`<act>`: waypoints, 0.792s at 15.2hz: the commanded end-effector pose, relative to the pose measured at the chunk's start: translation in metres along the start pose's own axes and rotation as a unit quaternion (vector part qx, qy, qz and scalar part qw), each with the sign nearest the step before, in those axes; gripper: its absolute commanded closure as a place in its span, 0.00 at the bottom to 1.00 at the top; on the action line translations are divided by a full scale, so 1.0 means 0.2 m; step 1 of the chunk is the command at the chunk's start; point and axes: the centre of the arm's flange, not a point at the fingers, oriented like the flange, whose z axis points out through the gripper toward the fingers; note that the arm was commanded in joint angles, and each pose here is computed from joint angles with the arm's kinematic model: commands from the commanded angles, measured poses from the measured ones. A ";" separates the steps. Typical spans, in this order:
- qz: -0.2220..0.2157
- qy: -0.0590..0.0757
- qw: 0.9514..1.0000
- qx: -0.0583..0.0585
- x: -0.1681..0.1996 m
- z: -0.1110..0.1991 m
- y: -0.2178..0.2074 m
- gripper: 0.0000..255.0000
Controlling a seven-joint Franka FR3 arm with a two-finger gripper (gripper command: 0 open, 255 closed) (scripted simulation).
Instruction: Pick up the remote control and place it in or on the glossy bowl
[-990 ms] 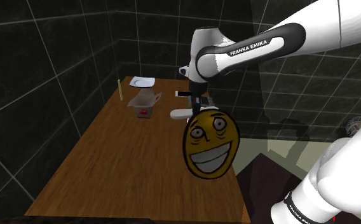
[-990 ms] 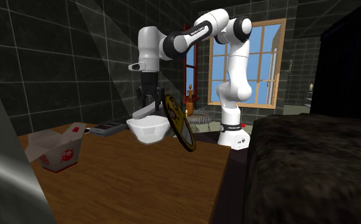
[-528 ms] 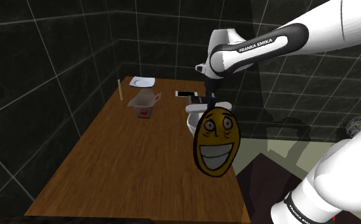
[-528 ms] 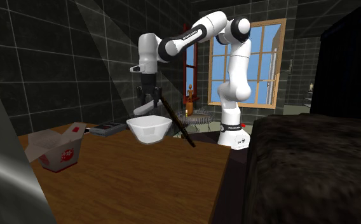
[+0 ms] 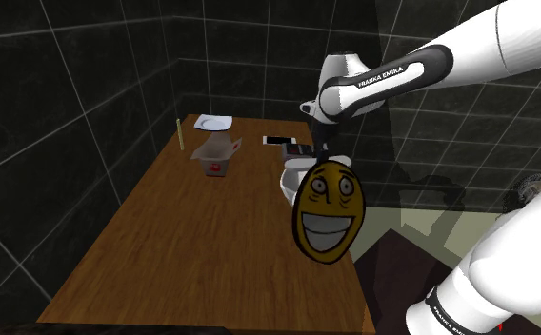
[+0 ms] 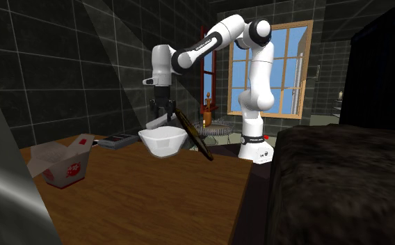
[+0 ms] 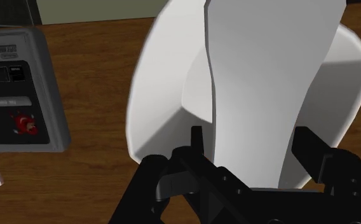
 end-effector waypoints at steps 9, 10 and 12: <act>-0.001 -0.002 1.000 0.003 0.00 0.24 -0.01 1.00; -0.001 -0.002 1.000 0.003 0.00 0.24 -0.01 1.00; -0.001 -0.002 1.000 0.003 0.00 0.24 -0.01 1.00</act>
